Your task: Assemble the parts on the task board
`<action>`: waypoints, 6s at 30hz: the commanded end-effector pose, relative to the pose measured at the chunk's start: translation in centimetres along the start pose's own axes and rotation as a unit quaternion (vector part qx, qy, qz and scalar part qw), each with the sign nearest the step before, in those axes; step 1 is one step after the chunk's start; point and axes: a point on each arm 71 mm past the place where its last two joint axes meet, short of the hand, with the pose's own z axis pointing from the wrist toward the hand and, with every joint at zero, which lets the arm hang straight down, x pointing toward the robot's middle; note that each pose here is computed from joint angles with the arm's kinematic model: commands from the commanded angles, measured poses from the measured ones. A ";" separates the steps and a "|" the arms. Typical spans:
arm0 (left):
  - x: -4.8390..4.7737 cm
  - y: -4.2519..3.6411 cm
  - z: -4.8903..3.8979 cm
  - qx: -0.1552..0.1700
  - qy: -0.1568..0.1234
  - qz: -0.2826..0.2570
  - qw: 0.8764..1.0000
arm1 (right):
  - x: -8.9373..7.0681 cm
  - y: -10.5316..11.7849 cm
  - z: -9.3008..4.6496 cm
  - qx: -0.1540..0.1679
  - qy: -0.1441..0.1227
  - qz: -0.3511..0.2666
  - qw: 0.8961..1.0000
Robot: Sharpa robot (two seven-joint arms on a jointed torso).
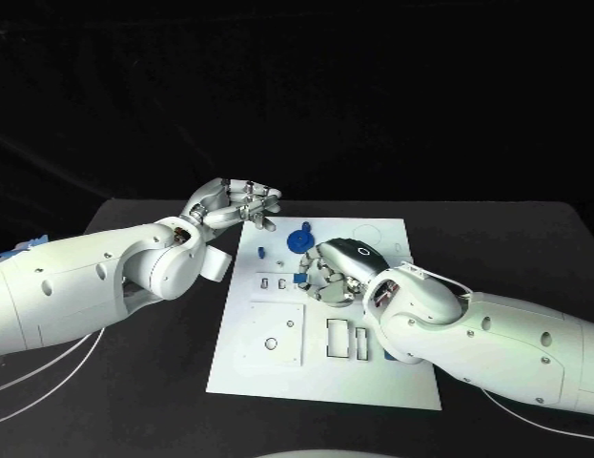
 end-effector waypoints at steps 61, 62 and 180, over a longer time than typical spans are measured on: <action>4.19 3.17 -2.16 -0.042 0.233 0.351 0.906 | -0.5 0.2 -0.1 0.004 -0.014 0.005 1.000; 4.16 3.18 -2.15 -0.042 0.232 0.351 0.906 | -0.5 0.2 -0.1 0.003 -0.014 0.005 1.000; -2.50 -1.09 -1.86 0.031 -0.071 -0.004 0.997 | 2.7 1.1 3.2 0.019 0.037 -0.052 0.998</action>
